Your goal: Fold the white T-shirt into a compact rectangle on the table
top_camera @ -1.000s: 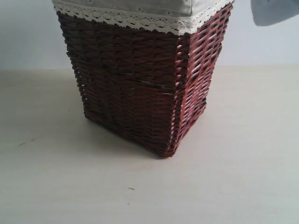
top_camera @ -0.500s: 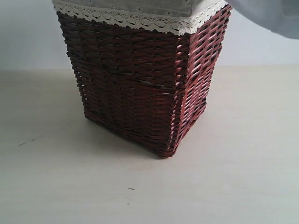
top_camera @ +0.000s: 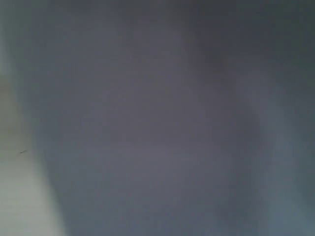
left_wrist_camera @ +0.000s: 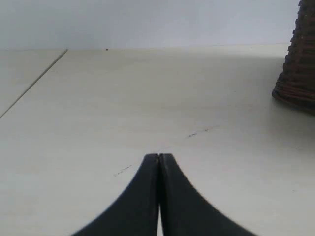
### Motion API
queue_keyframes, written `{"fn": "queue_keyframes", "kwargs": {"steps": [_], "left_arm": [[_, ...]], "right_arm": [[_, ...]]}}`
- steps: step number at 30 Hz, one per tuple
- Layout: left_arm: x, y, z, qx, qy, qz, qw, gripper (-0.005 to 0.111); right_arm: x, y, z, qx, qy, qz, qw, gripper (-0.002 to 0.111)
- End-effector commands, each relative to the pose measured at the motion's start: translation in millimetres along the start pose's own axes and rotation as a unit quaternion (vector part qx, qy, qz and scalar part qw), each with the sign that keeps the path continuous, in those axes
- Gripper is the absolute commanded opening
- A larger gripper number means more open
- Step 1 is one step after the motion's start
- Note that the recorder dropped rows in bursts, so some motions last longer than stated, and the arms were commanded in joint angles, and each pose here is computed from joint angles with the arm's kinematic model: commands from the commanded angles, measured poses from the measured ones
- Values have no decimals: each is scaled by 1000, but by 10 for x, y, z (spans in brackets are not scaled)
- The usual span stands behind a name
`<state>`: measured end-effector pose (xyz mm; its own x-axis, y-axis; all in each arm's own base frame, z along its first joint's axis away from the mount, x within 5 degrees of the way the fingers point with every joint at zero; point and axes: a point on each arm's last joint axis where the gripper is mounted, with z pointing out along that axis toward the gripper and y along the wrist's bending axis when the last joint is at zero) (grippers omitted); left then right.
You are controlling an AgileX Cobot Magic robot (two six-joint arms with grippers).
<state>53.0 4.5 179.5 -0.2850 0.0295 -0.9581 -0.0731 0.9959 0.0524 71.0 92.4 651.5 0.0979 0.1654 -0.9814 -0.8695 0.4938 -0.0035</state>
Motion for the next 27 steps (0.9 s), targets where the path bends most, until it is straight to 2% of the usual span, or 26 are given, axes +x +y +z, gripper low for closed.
{"fn": "queue_keyframes", "kwargs": {"steps": [1,6,11,16,22,27], "left_arm": [[-14,-2,-5,2,-7,2,1000,0],[-14,-2,-5,2,-7,2,1000,0],[-14,-2,-5,2,-7,2,1000,0],[-14,-2,-5,2,-7,2,1000,0],[-14,-2,-5,2,-7,2,1000,0],[-14,-2,-5,2,-7,2,1000,0]], "right_arm": [[235,-45,144,-33,107,9,994,0],[416,-170,327,-32,154,58,986,0],[598,-293,418,-8,191,51,980,0],[814,-315,427,-13,226,67,972,0],[1212,-265,279,-28,282,54,957,0],[1659,-201,153,-55,327,79,940,0]]}}
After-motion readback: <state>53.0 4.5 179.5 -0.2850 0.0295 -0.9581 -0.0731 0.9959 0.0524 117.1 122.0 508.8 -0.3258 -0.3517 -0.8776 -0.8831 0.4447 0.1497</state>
